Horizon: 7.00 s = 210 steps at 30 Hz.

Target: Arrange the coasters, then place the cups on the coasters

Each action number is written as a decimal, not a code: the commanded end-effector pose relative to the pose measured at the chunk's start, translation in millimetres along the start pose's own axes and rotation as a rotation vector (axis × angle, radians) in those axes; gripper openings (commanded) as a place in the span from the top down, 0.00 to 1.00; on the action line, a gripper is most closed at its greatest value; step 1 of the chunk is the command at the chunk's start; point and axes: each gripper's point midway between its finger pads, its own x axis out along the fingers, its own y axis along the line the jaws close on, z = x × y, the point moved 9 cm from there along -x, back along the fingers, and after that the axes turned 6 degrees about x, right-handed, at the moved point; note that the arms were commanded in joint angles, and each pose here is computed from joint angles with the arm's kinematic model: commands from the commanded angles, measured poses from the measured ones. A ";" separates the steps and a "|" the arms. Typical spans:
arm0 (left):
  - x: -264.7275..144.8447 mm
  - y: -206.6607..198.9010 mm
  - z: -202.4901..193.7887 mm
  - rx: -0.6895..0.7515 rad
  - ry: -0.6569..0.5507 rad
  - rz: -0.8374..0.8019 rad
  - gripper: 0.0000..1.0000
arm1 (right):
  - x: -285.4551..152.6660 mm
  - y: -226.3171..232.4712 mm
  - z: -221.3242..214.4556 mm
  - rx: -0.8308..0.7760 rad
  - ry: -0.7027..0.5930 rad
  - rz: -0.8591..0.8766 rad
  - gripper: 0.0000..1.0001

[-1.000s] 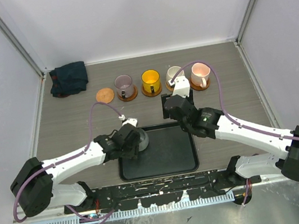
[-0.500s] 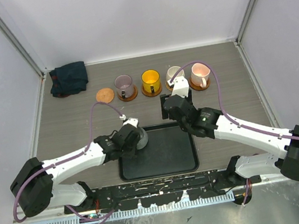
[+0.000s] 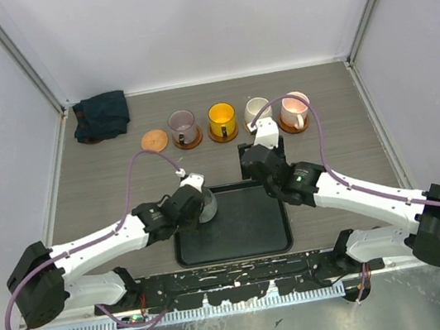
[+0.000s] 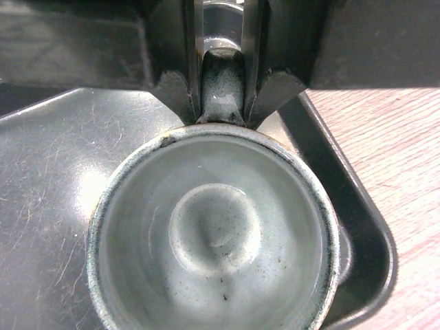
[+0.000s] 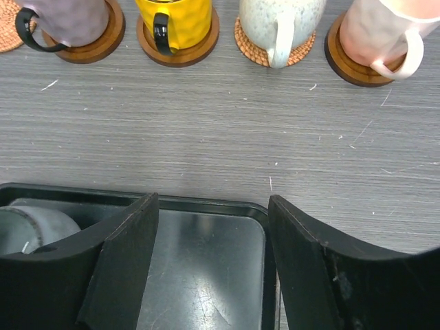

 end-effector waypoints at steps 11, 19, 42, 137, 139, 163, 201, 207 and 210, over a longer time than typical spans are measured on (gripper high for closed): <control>-38.9 9.4 59.6 -0.036 -0.317 0.111 1.00 | 3.8 -8.4 3.6 0.070 -0.076 -0.077 0.28; -39.7 44.1 88.8 -0.153 -0.374 0.155 1.00 | 8.7 -17.0 -2.4 0.067 -0.074 -0.108 0.31; 30.2 200.3 165.3 -0.366 -0.452 0.329 1.00 | 36.0 -71.8 23.1 0.107 -0.170 -0.215 0.33; 90.9 223.1 196.7 -0.357 -0.349 0.419 1.00 | 77.1 -102.7 34.4 0.186 -0.103 -0.162 0.33; 91.7 222.8 195.0 -0.365 -0.341 0.420 0.98 | 77.2 -102.8 34.0 0.185 -0.101 -0.160 0.33; 76.4 218.7 179.3 -0.385 -0.313 0.440 0.30 | 71.9 -101.7 35.7 0.193 -0.104 -0.137 0.33; 50.3 205.0 149.7 -0.428 -0.293 0.408 0.31 | 63.9 -106.3 28.5 0.200 -0.100 -0.145 0.34; 32.7 188.2 149.3 -0.449 -0.338 0.280 0.30 | 63.8 -106.2 29.5 0.201 -0.102 -0.146 0.34; 18.8 184.9 146.1 -0.452 -0.360 0.274 0.30 | 62.5 -107.7 32.2 0.198 -0.114 -0.161 0.34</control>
